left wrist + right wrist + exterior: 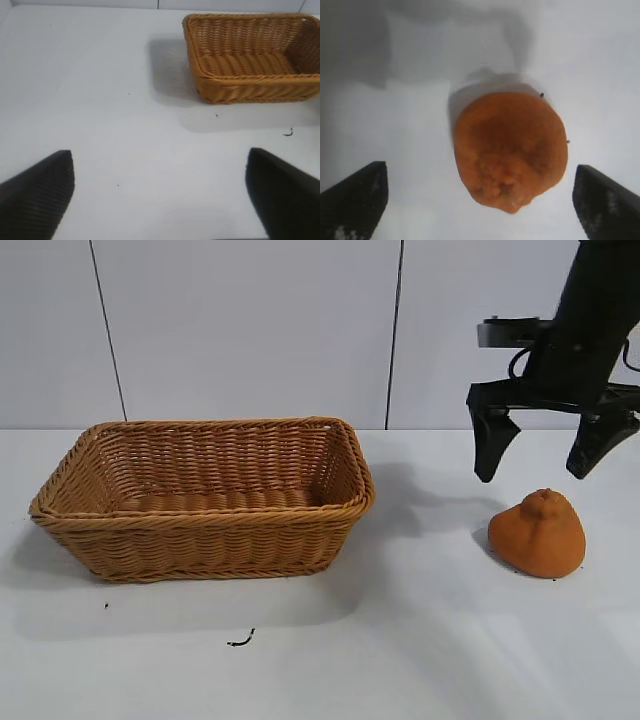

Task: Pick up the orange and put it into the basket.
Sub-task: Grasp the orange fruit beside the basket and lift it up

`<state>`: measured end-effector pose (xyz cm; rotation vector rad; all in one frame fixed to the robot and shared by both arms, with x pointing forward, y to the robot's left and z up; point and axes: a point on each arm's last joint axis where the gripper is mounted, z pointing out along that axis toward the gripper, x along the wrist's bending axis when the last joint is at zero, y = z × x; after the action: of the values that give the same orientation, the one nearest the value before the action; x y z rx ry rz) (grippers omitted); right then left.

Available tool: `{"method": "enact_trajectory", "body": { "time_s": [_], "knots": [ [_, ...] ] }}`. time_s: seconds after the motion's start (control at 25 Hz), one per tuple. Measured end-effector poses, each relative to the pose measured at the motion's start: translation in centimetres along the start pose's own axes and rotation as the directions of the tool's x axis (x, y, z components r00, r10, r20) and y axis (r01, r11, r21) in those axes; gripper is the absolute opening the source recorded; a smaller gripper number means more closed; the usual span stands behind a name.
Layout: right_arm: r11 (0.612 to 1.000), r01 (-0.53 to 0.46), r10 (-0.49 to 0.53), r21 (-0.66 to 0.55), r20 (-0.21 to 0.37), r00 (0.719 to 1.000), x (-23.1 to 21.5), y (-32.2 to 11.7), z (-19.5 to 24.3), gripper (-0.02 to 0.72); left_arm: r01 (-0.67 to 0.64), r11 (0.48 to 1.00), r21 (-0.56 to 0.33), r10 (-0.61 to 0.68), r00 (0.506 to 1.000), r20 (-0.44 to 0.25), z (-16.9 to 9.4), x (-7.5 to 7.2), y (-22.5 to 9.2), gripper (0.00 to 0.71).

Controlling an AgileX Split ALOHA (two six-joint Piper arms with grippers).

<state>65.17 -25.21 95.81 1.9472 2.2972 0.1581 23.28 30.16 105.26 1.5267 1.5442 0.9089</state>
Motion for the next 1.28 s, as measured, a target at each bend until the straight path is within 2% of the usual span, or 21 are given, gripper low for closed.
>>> {"method": "enact_trajectory", "body": {
  "time_s": [0.2, 0.48, 0.6, 0.64, 0.72, 0.84, 0.92, 0.96, 1.04, 1.28],
  "knots": [
    [1.000, -0.008, 0.008, 0.019, 0.002, 1.000, -0.1, 0.1, 0.9, 0.694, 0.000, 1.000, 0.000, 0.000, 1.000, 0.000, 0.0, 0.0, 0.0, 0.666],
    [0.991, -0.021, 0.021, 0.130, 0.000, 1.000, 0.0, -0.3, 7.2, 0.694, 0.000, 1.000, 0.000, 0.000, 1.000, 0.000, 0.0, 0.0, 0.0, 0.666],
    [0.988, -0.032, 0.031, 0.149, 0.011, 0.999, 0.0, -0.4, 8.3, 0.693, 0.000, 1.000, 0.000, 0.000, 1.000, 0.000, 0.0, 0.0, 0.0, 0.666],
    [0.988, -0.040, 0.039, 0.148, 0.010, 0.999, 0.0, -0.4, 8.3, 0.671, 0.000, 1.000, 0.000, 0.000, 1.000, 0.000, 0.0, 0.0, 0.0, 0.666],
    [0.988, -0.041, 0.039, 0.148, 0.015, 0.999, 0.0, -0.4, 8.3, 0.559, 0.000, 1.000, 0.000, 0.000, 1.000, 0.000, 0.0, 0.0, 0.0, 0.666],
    [0.985, -0.046, 0.044, 0.166, 0.014, 0.999, 0.0, -0.3, 7.9, 0.266, 0.000, 1.000, 0.000, 0.000, 1.000, 0.000, 0.0, 0.0, 0.0, 0.666],
    [0.985, -0.046, 0.044, 0.169, 0.018, 0.999, -0.1, 0.0, 7.0, 0.132, 0.000, 1.000, 0.000, 0.000, 1.000, 0.000, 0.0, 0.0, 0.0, 0.666],
    [0.985, -0.047, 0.044, 0.165, 0.020, 0.999, -0.2, 0.3, 6.4, 0.109, 0.000, 1.000, 0.000, 0.000, 1.000, 0.000, 0.0, 0.0, 0.0, 0.666],
    [0.986, -0.048, 0.045, 0.157, 0.023, 0.999, -0.2, 1.0, 5.1, 0.109, 0.000, 1.000, 0.001, 0.000, 1.000, 0.000, 0.0, 0.0, 0.0, 0.666],
    [0.998, -0.068, 0.068, 0.017, -0.003, 0.998, -0.3, 4.3, -1.6, 0.106, 0.000, 1.000, 0.001, 0.000, 1.000, 0.000, 0.0, 0.0, 0.0, 0.666]
  ]
}}
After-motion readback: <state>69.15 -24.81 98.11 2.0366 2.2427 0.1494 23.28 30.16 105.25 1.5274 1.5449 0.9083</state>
